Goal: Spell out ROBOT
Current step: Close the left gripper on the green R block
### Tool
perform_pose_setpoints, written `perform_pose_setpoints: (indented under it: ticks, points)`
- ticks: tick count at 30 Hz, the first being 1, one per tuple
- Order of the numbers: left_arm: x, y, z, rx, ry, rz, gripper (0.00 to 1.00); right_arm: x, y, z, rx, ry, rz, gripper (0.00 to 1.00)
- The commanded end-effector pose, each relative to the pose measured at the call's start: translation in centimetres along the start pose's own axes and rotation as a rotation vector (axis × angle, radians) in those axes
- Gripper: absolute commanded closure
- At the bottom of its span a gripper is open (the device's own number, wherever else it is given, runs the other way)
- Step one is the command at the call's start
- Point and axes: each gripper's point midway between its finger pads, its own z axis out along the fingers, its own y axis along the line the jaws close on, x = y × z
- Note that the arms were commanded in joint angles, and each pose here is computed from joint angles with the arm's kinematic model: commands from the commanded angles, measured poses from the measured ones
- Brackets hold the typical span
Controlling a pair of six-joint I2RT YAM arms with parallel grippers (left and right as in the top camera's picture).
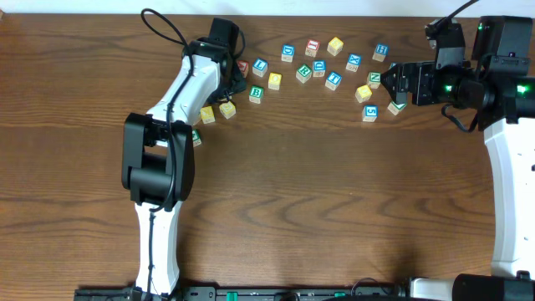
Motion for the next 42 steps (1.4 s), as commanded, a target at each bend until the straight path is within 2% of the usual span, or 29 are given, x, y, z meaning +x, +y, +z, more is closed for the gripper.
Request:
perform_pose_setpoints:
  ticks: [1,8,42]
  points:
    - [0.5,0.9,1.3,-0.037,0.013,-0.005,0.45,0.1,0.1,0.1,-0.002,0.004,-0.015,0.04]
    - [-0.2,1.3,1.3,-0.063,-0.026,-0.006,0.49,0.1,0.1,0.1,-0.002,0.005,-0.015,0.04]
    - [0.4,1.5,2.4,-0.06,-0.028,-0.003,0.5,0.6,-0.3,0.1,0.023,0.027,-0.007,0.03]
